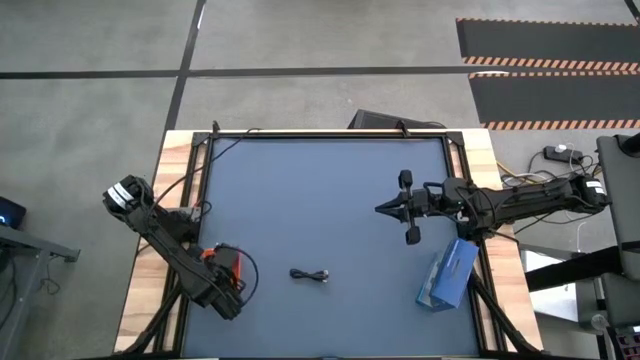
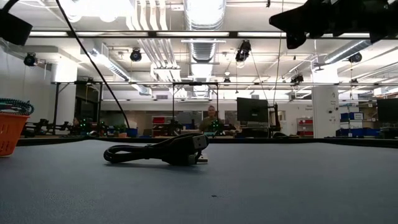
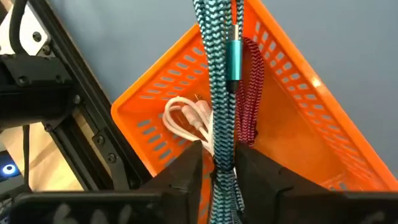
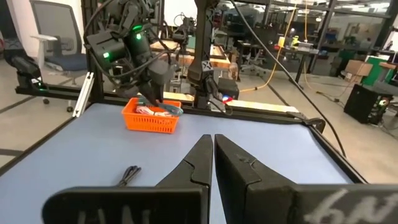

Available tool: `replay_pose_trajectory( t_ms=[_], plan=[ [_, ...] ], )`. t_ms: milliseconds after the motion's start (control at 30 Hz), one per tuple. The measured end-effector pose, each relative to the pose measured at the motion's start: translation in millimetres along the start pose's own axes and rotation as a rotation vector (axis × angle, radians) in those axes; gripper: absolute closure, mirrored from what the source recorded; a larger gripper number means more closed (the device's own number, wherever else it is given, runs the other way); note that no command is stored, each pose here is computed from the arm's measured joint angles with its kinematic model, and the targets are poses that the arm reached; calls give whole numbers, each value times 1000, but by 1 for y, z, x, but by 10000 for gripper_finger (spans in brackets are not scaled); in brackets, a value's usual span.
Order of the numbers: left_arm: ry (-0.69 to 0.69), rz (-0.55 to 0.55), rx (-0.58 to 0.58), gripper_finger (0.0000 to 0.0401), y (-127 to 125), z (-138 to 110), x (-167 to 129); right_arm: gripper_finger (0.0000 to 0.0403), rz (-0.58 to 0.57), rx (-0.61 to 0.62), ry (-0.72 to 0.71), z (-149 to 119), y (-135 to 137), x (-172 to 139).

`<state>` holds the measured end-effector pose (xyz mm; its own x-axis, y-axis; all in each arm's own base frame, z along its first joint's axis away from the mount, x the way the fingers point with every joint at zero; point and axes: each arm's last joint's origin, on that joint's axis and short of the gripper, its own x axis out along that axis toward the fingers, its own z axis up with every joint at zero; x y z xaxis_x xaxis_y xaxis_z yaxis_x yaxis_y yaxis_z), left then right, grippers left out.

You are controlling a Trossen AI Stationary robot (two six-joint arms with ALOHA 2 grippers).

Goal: Pick and place USB-C Cables
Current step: Put the blue charger cable into the orange bin

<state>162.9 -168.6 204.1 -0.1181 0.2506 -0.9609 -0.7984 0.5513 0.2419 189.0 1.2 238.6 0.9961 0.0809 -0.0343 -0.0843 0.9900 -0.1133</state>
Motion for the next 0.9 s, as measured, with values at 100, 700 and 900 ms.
replay_pose_trajectory(
  t_ms=[100, 700, 900],
  plan=[
    [2, -9, 0, 304, -1, 0, -2, 394, -1, -12, -8, 3, 0, 0],
    [101, -166, 123, 281, 21, -3, -37, 394, -17, -113, -95, 38, -5, 4],
    [112, -170, 142, 328, 23, -6, -33, 394, -14, -112, -77, 36, -5, 4]
  ],
)
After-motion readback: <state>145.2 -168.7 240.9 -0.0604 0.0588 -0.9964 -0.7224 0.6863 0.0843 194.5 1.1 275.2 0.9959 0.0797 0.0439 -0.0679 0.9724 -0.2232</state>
